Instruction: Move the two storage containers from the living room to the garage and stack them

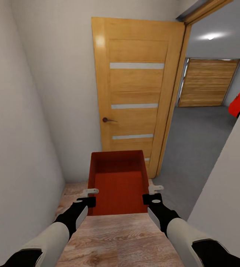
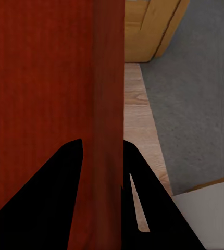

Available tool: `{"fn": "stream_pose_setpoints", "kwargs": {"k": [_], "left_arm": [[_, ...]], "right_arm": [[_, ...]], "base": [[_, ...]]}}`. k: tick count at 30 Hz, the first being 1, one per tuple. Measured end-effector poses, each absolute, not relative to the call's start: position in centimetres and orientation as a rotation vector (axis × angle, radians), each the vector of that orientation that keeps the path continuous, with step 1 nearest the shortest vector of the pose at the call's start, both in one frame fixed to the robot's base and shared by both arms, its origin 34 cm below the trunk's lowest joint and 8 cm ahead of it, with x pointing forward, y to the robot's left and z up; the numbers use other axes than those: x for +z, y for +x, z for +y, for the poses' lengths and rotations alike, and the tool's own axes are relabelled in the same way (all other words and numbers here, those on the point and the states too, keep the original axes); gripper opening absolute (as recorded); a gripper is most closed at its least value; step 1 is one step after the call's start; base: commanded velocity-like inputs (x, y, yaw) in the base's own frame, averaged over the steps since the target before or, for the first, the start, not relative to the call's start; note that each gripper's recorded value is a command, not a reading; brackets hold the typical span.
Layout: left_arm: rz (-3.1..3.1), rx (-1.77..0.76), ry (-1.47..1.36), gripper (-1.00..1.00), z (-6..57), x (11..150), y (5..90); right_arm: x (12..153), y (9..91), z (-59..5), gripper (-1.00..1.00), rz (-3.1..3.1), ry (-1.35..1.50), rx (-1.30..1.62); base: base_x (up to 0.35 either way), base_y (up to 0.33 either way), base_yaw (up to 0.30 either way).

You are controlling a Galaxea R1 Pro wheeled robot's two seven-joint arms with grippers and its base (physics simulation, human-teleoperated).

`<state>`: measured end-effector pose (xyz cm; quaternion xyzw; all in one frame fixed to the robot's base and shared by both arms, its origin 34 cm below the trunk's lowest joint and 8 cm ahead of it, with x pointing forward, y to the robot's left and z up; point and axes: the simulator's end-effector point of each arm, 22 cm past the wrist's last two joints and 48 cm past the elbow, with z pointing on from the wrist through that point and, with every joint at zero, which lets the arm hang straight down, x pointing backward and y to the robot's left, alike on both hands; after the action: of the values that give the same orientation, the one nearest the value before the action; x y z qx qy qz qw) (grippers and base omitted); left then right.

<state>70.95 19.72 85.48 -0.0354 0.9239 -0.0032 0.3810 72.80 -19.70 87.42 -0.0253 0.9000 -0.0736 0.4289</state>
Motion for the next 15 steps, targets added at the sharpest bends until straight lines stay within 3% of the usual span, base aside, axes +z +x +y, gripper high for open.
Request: {"fn": "stream_pose_setpoints", "kwargs": {"k": [15], "left_arm": [[2.358,-0.009,-0.093,-1.0,19.8,85.43,70.93]], "right_arm": [[87.42,72.8,-19.61,-1.0,2.246,-0.064,-0.183]], "base": [[0.114,0.277,-0.242]]}}
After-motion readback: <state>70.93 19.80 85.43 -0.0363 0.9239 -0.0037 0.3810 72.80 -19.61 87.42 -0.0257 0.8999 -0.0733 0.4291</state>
